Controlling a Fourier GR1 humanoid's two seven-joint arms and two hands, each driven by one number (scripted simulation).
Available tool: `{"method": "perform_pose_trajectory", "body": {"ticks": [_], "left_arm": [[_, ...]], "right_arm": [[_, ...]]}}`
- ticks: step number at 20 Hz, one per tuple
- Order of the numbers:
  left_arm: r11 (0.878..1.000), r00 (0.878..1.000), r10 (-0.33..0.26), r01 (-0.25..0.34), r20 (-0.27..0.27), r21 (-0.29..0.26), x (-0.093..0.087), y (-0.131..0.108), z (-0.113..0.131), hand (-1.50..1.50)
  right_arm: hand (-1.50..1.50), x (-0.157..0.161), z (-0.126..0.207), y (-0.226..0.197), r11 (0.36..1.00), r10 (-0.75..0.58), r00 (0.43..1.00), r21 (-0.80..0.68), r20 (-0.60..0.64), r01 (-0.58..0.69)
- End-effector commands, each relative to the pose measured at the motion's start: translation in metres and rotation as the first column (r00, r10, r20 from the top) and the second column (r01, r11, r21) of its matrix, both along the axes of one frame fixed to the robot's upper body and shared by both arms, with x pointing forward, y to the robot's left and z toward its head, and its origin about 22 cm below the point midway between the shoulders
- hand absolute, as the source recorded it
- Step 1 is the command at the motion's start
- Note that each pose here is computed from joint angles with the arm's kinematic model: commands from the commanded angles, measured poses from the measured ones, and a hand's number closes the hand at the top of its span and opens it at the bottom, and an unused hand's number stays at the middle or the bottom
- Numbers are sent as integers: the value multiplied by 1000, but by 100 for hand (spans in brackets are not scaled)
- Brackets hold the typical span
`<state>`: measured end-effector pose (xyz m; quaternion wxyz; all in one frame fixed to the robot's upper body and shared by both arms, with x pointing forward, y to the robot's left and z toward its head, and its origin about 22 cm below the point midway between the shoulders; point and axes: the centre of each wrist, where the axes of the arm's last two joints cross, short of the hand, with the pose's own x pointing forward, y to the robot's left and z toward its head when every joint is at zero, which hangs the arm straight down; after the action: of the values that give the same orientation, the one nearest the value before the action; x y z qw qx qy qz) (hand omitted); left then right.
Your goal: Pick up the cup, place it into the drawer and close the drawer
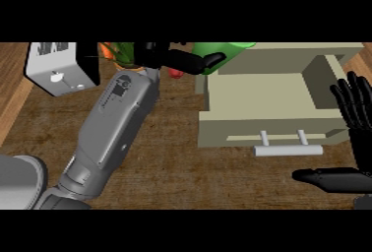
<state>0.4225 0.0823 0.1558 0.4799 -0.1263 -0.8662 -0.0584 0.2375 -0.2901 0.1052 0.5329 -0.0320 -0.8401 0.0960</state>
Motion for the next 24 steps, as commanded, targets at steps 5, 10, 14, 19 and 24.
{"method": "perform_pose_trajectory", "body": {"ticks": [5,10,14,19,24], "left_arm": [[1000,993,-1,3,-115,18,13,-31,8,150],[997,988,36,-25,-151,78,12,-46,-2,150],[994,983,36,-18,-180,104,11,-55,-6,150],[986,980,48,-17,-192,163,13,-54,-20,150],[954,974,100,-36,-204,297,8,-60,-32,150]], "right_arm": [[-150,-2,6,-4,1000,-13,1000,-5,6,13],[-150,4,1,-11,1000,16,1000,-17,10,-16],[-150,-5,0,-17,999,48,999,5,-5,-48],[-150,7,5,0,999,37,999,6,7,-37],[-150,9,9,-4,999,40,999,-11,13,-40]]}}
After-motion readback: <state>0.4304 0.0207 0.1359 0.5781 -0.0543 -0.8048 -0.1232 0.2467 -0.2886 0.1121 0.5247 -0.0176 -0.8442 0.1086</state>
